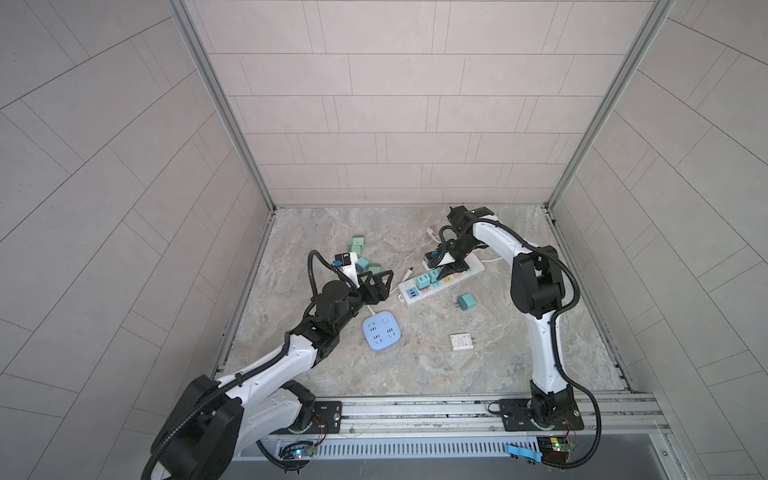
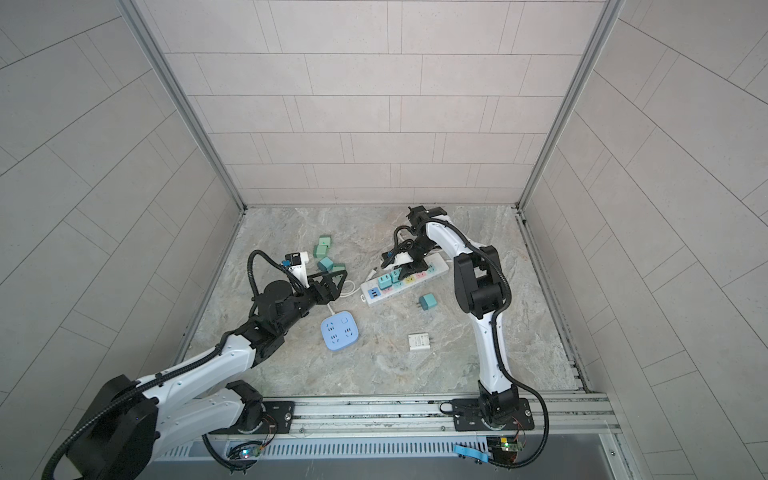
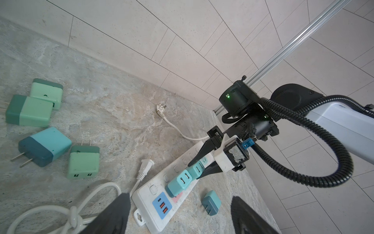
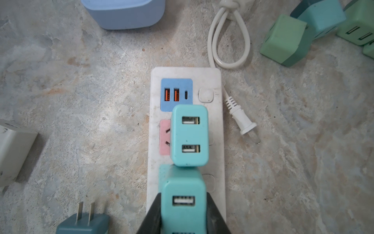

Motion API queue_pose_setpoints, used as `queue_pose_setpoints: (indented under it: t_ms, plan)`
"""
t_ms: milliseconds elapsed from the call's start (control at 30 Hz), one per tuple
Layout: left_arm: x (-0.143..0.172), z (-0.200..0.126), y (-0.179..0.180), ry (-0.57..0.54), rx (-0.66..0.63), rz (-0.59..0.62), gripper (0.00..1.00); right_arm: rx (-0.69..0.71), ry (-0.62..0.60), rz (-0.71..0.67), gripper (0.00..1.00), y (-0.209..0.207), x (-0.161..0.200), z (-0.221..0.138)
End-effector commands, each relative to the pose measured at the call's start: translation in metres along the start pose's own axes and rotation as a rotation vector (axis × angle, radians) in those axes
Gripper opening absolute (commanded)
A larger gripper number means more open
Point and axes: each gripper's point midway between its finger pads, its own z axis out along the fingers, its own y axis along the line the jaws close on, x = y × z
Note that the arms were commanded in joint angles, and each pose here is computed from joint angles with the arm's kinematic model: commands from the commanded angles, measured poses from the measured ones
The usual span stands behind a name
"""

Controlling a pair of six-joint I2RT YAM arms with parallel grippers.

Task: Insert plugs into power strip
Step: Insert the plug into the socket.

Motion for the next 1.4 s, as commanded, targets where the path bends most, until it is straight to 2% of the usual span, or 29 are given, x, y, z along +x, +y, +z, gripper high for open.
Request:
queue_pose_setpoints:
  t_ms: [0,133,367,500,667,700,733,800,867,1000,1067,1167,1367]
  plan:
    - [-0.018,0.001,-0.018,-0.046,0.050,0.014,0.85,-0.028,-0.045,0.014,0.00,0.005,-0.007,-0.001]
    - [-0.018,0.001,-0.018,-0.047,0.051,0.016,0.85,-0.048,-0.014,0.017,0.00,0.008,-0.003,0.002]
    - [-0.018,0.000,-0.019,-0.046,0.057,0.016,0.85,-0.134,0.138,0.053,0.00,0.015,0.016,0.023]
    - [-0.019,0.000,-0.021,-0.047,0.060,0.016,0.85,-0.183,0.159,0.053,0.00,0.027,0.026,0.032]
    - [-0.019,0.000,-0.022,-0.046,0.066,0.016,0.85,-0.174,0.163,0.054,0.00,0.029,0.030,0.036]
    - [-0.019,0.000,-0.022,-0.046,0.066,0.017,0.85,-0.163,0.161,0.060,0.02,0.027,0.029,0.035]
    - [-0.019,0.000,-0.023,-0.045,0.068,0.016,0.85,-0.143,0.154,0.068,0.12,0.024,0.027,0.034]
    - [-0.020,0.000,-0.024,-0.047,0.070,0.018,0.85,-0.096,0.137,0.079,0.23,0.017,0.021,0.030]
    - [-0.019,0.000,-0.024,-0.044,0.072,0.018,0.85,-0.031,0.117,0.094,0.39,0.008,0.016,0.023]
    - [-0.019,0.001,-0.026,-0.041,0.078,0.024,0.85,0.059,0.074,0.104,0.44,-0.001,0.007,0.007]
    - [-0.018,0.002,-0.026,-0.037,0.078,0.028,0.85,0.079,0.051,0.107,0.59,-0.001,0.001,-0.003]
    - [-0.017,0.003,-0.027,-0.031,0.081,0.032,0.85,0.106,0.007,0.101,0.59,0.001,-0.009,-0.016]
    - [-0.015,0.004,-0.030,-0.025,0.082,0.056,0.84,0.227,-0.075,0.114,0.50,0.001,-0.027,-0.048]
